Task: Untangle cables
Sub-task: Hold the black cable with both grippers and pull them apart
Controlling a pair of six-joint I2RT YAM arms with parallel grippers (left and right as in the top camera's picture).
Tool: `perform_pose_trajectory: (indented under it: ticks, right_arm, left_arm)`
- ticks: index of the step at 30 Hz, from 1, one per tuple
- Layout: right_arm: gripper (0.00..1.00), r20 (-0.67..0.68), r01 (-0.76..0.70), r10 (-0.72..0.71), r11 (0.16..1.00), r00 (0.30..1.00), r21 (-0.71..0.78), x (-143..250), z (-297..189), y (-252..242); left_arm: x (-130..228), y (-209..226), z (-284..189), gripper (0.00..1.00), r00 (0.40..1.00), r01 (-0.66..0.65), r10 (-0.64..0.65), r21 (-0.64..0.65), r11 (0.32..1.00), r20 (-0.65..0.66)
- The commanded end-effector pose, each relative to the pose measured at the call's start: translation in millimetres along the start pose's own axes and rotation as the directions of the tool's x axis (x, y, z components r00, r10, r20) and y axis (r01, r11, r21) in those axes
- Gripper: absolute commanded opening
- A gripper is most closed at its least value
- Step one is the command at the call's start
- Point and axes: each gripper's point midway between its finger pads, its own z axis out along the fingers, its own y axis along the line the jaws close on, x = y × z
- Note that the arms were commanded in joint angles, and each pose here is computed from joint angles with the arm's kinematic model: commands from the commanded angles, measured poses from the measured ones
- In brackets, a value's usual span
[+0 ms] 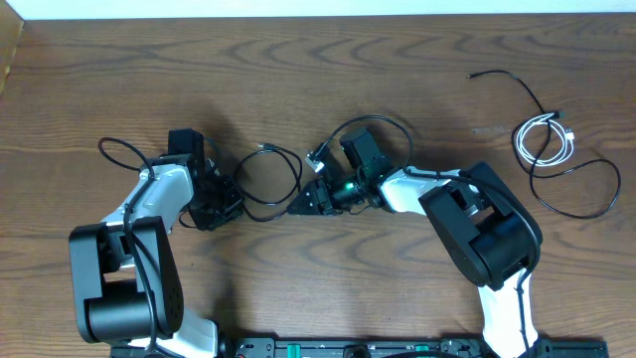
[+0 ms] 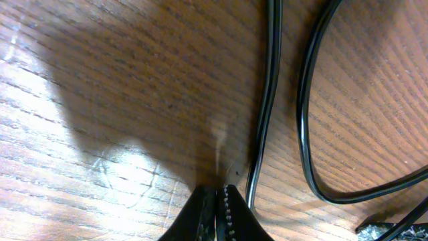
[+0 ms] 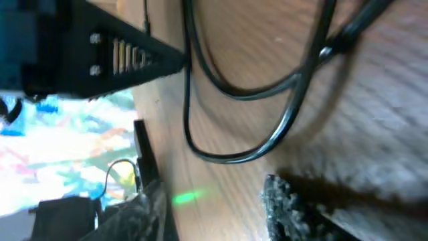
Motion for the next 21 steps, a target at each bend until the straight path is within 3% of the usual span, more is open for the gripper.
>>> perform_pose_trajectory:
  ticks: [1,2,6,10,16,21]
  right_arm:
    - [0.63,0.081,-0.114,0.102,0.979,0.992,0.170,-0.2,2.4,-43.1]
    - [0.66,0.080,-0.116,0.103,0.979,0.991,0.169,0.0,2.5,-42.9]
    - [0.63,0.076,-0.113,0.102,0.980,0.992,0.162,0.5,2.7,-41.5]
    - [0.53,0.078,-0.082,0.071,0.986,0.994,0.148,-2.3,3.1,-38.0]
    - [0.68,0.076,0.078,-0.079,0.997,0.994,0.017,-12.5,7.5,-5.0]
    - [0.69,0.048,0.110,-0.108,0.993,0.993,-0.036,-6.0,17.9,-3.2]
  left_arm:
    - [7.6,9.6,6.1,0.09,0.999,0.025,-0.025,-0.031,0.999,-0.022]
    - [7.7,9.6,6.1,0.09,0.999,0.025,-0.025,-0.031,0.999,-0.023]
    - [7.4,9.6,6.1,0.09,0.999,0.024,-0.025,-0.032,0.999,-0.021]
    - [7.8,9.8,6.1,0.09,0.999,0.024,-0.025,-0.032,0.999,-0.023]
    - [8.2,10.0,6.1,0.09,0.999,0.024,-0.025,-0.033,0.999,-0.024]
    - [8.2,10.0,6.1,0.09,0.999,0.024,-0.025,-0.033,0.999,-0.024]
